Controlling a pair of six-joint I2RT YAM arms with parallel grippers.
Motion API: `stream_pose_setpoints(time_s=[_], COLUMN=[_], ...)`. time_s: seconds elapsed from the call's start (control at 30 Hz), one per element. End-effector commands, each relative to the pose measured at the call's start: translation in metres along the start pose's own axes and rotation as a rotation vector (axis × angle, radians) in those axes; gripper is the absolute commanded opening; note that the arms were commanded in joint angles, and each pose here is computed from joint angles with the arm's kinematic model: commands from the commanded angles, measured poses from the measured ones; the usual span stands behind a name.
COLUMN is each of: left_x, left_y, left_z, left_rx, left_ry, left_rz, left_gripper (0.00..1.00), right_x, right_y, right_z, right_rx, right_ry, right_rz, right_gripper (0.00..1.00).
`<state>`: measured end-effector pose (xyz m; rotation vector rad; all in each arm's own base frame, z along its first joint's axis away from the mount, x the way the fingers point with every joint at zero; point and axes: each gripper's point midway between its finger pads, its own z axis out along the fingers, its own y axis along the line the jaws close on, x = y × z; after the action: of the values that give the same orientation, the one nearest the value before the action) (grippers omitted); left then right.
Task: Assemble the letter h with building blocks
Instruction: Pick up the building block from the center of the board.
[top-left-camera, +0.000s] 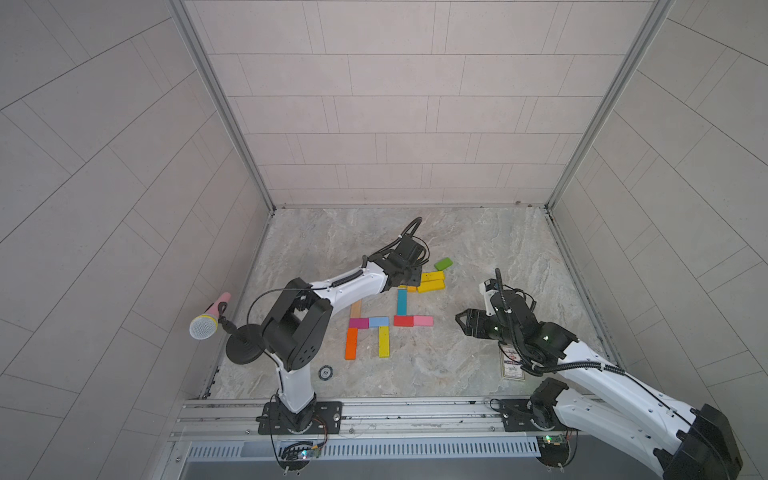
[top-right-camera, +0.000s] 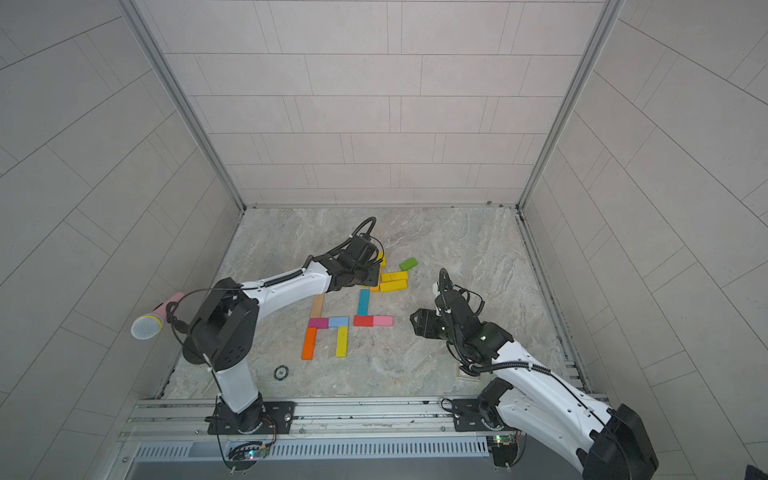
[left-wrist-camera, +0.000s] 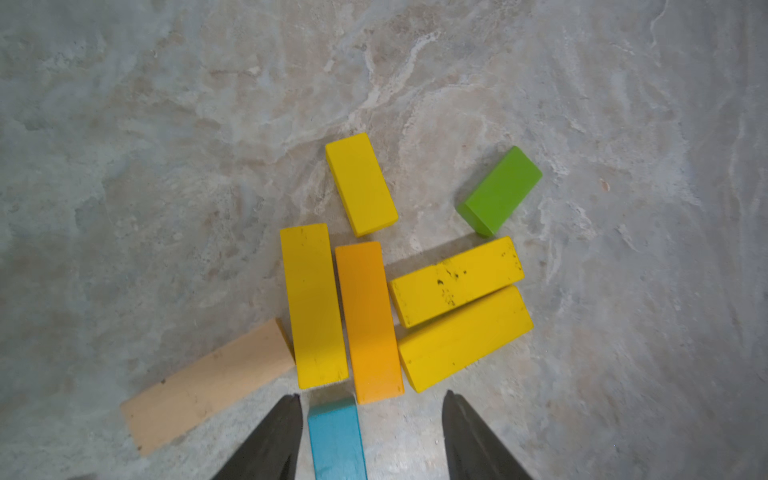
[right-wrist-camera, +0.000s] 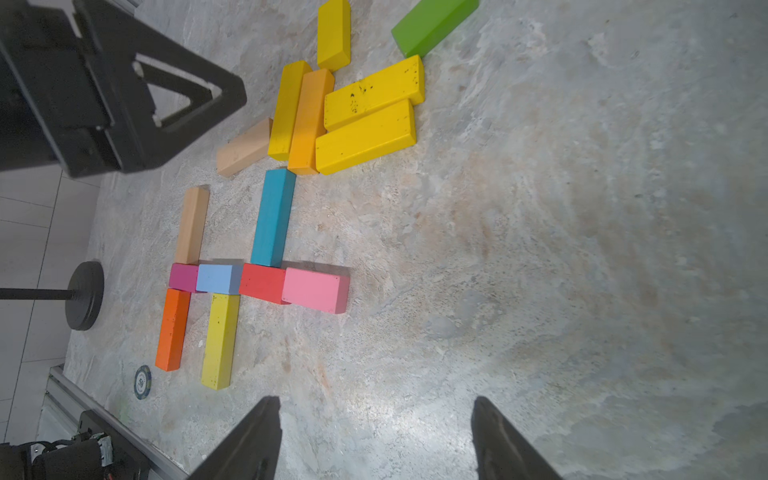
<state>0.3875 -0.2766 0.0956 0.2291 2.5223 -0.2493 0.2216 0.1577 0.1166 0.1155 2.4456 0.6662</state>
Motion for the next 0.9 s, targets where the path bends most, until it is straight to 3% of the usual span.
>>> stream_pose_setpoints(time_s=[0.0, 0.13, 0.33, 0.57, 0.87], left_x=[0.002, 0.007, 0.025, 0.040, 0.058], left_y=[0.021, 0.048, 0.078, 0.099, 0.092], left_z=[0.001, -0.007, -0.017, -0.015, -0.004], left_rx=[-0.100, -0.171, -0.180, -0.300, -0.276], left_ry=[0.051, 0.052, 0.056, 0.117, 0.168], left_rz=[0.058, 0.022, -0.032, 0.026, 0.063], left_gripper=[0.59, 0.63, 0.80, 0.83, 0.84], right_x=[0.006, 0.004, 0.000, -0.003, -0.007], right_y=[-0.008, -0.011, -0.012, -0.012, -0.016], right_z=[-0.003, -0.005, -0.005, -0.006, -0.010], right_rx=[0.011, 0.009, -0.004, -0.021, -0.019], right_ry=[0.018, 0.014, 0.009, 0.001, -0.018], right_rz=[-0.006, -0.002, 0.009, 0.025, 0.051], right_gripper=[0.74, 0.74, 0.75, 0.75, 0.76])
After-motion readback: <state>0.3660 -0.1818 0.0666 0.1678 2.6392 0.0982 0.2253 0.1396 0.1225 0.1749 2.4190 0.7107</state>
